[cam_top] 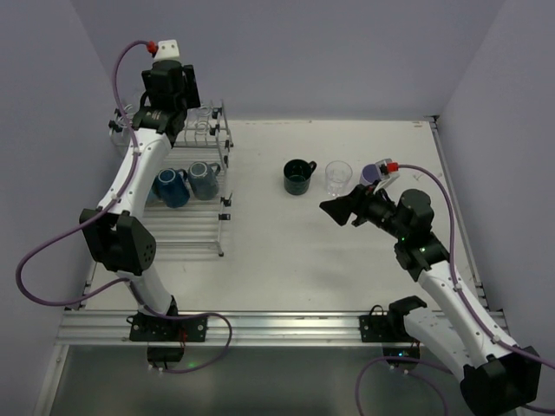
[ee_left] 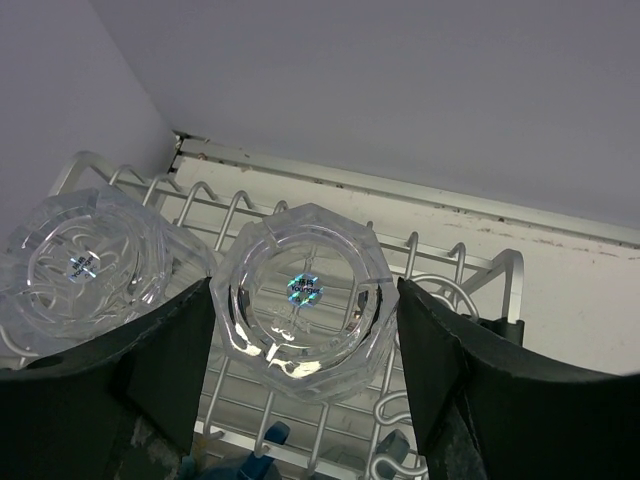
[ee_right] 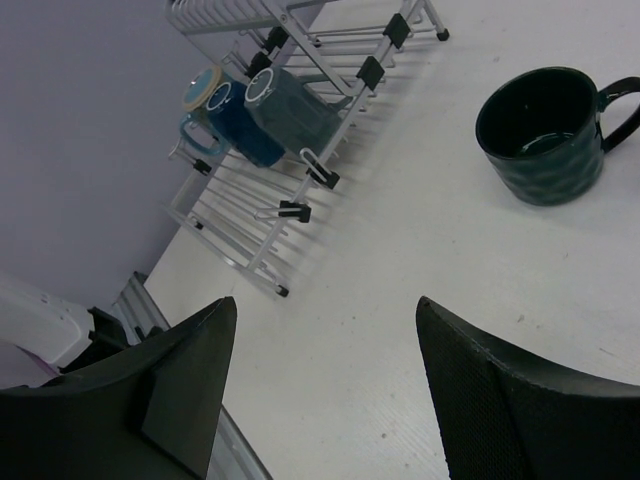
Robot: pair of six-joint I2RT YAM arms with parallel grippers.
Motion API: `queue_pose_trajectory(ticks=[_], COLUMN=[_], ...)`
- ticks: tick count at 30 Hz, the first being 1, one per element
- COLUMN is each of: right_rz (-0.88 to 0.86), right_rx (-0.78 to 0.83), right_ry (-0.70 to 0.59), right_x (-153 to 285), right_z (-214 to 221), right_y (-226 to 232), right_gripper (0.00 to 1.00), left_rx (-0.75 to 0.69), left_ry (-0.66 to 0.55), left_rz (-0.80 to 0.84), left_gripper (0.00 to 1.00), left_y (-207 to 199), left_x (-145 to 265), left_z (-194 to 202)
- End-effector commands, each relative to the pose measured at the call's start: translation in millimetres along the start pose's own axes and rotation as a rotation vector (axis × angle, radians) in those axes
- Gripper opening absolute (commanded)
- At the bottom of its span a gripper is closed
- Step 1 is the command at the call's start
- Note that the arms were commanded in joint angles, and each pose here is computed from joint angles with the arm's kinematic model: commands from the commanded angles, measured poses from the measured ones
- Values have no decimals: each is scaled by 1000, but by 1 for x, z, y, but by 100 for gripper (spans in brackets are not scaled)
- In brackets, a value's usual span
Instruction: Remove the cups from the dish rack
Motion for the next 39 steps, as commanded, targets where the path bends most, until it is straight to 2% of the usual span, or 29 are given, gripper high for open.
queue_pose_trajectory(ticks=[1, 10, 19, 21, 25, 29, 34, 39], right_rz=[-79, -192, -305, -402, -487, -580, -615, -588], right_rx=[-6, -50, -123, -120, -108, -102, -146, -131], right_ry=[-6, -10, 2, -2, -5, -13, -43, -50], right_x=[1, 0, -10, -8, -16, -25, -34, -44], right_z=[-12, -16, -12, -15, -21, -26, -32, -35], right_y=[21, 47, 68, 86, 109, 130, 137, 133], right_gripper=[75, 75, 75, 77, 79, 82, 85, 86], left_rx=[56, 156, 263, 279, 325, 417, 513, 570], left_ry=[-118, -172, -275, -265, -286, -275, -288, -224], left_rz=[12, 183, 482, 562, 710, 949, 1117, 1289], left_gripper=[39, 31, 26, 25, 23, 21, 20, 20], left_y=[12, -3, -25, -39, -60, -94, -103, -123], left_x=[26, 60, 132, 143, 186, 227, 268, 294], left_z=[-43, -61, -80, -68, -57, -36, -23, 5])
Point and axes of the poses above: each gripper's point midway between its finger pads, its own x axis back along the fingers, its own y axis along the line the jaws close on, z = x × y, the point moved 2 cm from there along x, back along the fingers, and after that the axes turned 5 degrees about -x, right-handed, at the moved point
